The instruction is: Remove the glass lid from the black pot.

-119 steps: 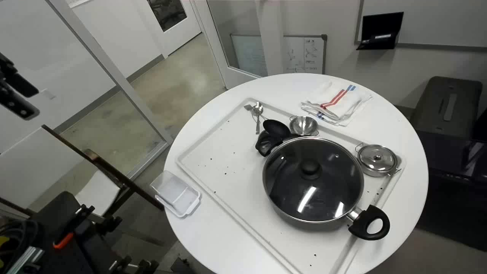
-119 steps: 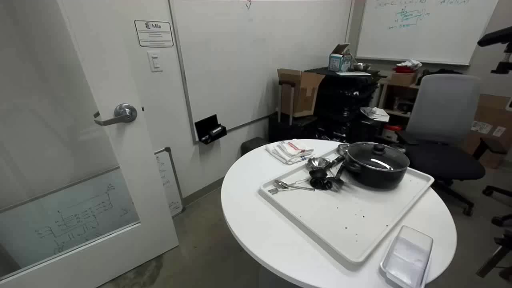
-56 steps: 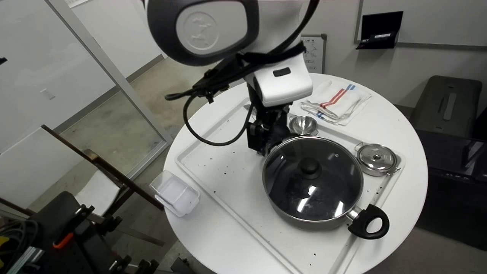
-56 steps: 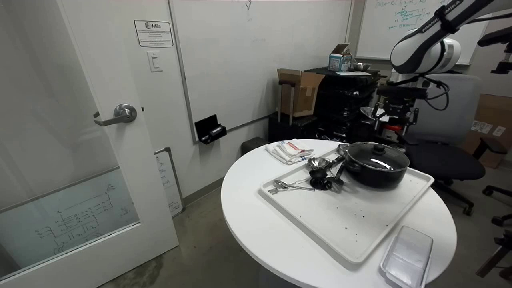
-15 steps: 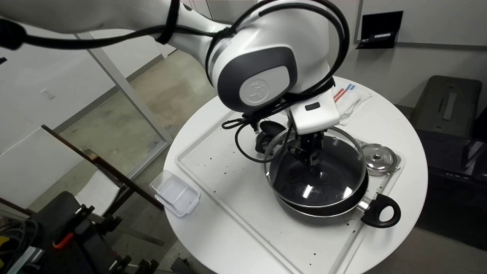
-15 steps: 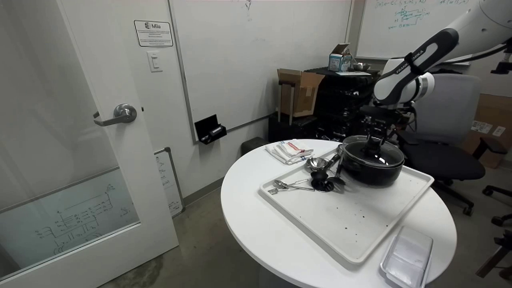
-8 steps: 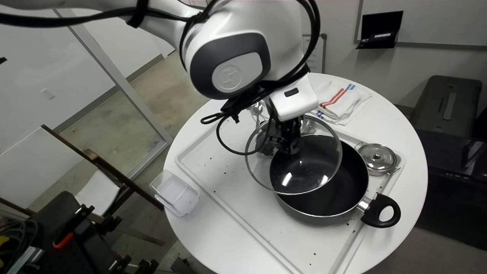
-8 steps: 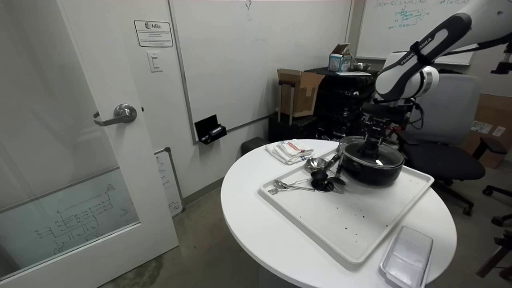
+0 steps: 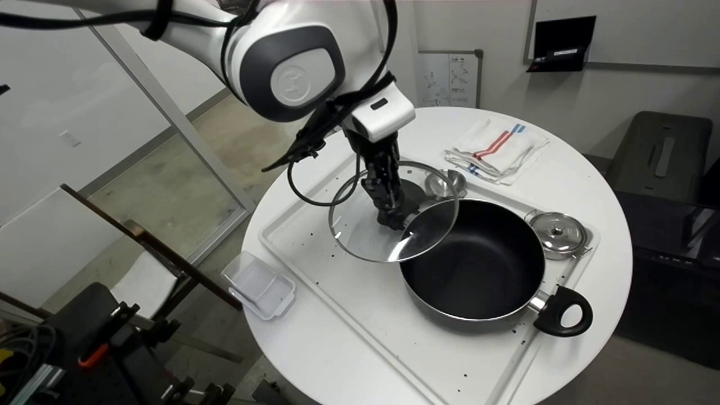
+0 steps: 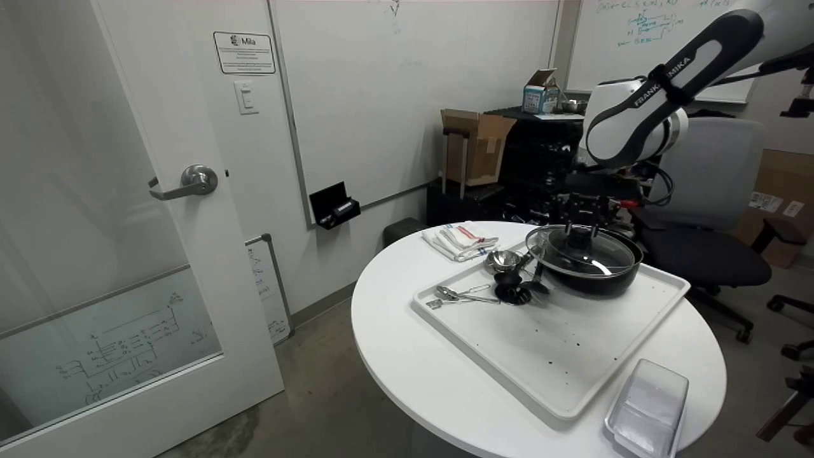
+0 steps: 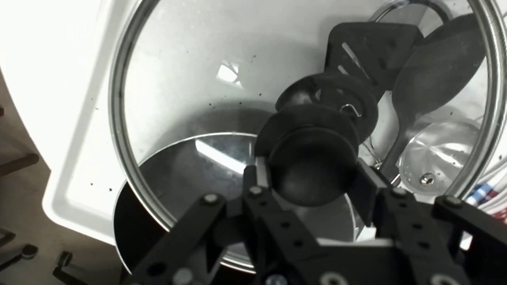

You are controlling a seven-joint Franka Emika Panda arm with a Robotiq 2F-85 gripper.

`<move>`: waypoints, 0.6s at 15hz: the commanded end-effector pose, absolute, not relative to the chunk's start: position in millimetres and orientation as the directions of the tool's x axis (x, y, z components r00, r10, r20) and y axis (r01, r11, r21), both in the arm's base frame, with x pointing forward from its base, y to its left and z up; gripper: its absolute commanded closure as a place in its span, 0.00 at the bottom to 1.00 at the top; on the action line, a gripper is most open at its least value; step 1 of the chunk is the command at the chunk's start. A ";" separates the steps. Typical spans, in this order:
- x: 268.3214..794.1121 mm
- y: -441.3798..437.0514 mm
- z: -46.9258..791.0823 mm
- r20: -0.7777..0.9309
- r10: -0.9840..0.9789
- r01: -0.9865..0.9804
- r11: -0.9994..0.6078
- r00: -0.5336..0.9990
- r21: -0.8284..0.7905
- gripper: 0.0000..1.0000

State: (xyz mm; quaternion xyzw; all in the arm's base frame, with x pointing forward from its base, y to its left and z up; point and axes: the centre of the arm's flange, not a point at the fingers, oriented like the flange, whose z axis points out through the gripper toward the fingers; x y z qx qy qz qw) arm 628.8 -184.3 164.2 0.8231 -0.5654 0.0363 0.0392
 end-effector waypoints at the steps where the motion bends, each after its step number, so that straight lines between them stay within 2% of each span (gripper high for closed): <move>1: 621.8 -136.2 187.4 0.154 -0.865 -0.878 -0.473 0.478 0.066 0.75; 9: 611.8 -47.1 180.7 0.160 -0.649 -0.668 -0.721 0.744 0.184 0.75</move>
